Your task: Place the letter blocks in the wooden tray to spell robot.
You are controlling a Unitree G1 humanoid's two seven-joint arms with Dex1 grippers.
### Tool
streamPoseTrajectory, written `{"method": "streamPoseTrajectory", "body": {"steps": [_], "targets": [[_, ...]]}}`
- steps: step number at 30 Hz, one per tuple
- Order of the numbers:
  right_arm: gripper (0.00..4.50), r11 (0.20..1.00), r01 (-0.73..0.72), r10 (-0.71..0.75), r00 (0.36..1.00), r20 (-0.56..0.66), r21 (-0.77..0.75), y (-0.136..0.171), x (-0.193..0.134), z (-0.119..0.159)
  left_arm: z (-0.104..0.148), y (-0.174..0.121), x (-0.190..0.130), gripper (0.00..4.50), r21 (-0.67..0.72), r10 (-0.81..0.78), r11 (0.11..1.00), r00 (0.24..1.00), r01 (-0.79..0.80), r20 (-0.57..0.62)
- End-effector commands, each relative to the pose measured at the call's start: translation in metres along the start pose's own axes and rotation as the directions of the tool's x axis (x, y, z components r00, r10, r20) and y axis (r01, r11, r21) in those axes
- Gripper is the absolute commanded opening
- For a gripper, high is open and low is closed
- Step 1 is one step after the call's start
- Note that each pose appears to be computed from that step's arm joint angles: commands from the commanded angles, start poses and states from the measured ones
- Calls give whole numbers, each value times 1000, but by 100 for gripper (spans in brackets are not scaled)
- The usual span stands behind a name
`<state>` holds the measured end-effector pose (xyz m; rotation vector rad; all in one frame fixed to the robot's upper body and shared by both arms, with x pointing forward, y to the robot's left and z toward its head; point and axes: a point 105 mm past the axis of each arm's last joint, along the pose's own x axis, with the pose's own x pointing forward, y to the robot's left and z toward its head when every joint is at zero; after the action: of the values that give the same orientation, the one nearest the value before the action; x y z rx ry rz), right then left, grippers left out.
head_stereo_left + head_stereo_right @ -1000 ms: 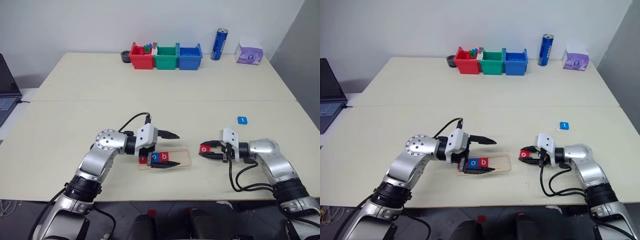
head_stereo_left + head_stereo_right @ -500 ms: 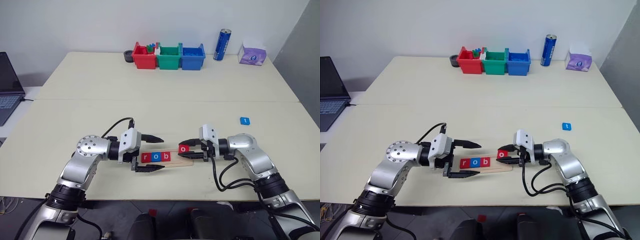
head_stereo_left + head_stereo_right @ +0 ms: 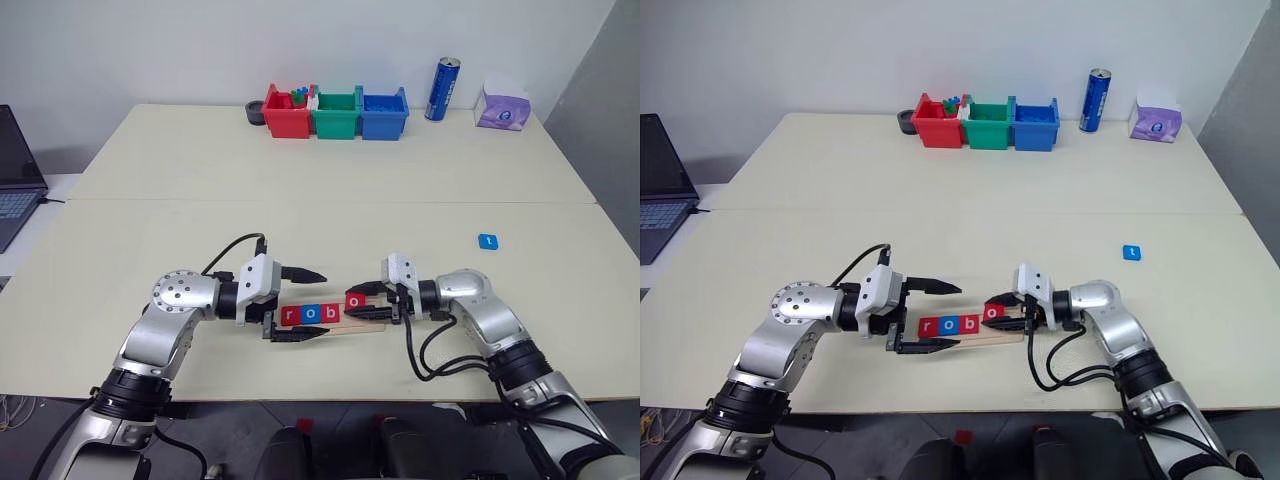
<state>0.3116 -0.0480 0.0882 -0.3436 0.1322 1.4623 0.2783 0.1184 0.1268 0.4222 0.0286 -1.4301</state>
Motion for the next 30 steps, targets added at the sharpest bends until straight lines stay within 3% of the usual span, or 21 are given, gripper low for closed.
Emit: {"method": "streamPoseTrajectory", "body": {"steps": [1,23,26,30], "targets": [[161,998,-35,36,999,2,-58,1,3,7,11,1,-4,450,46,12,999,1000,-13,22],[161,996,-63,62,998,-25,-65,-1,7,-1,9,0,-12,450,38,42,998,999,-42,4],[246,996,-65,63,998,-26,-63,-2,7,-1,10,0,-12,450,39,42,998,999,-42,5],[391,996,-71,70,997,-23,-55,-1,6,-1,11,0,-11,450,40,38,998,999,-39,7]]}}
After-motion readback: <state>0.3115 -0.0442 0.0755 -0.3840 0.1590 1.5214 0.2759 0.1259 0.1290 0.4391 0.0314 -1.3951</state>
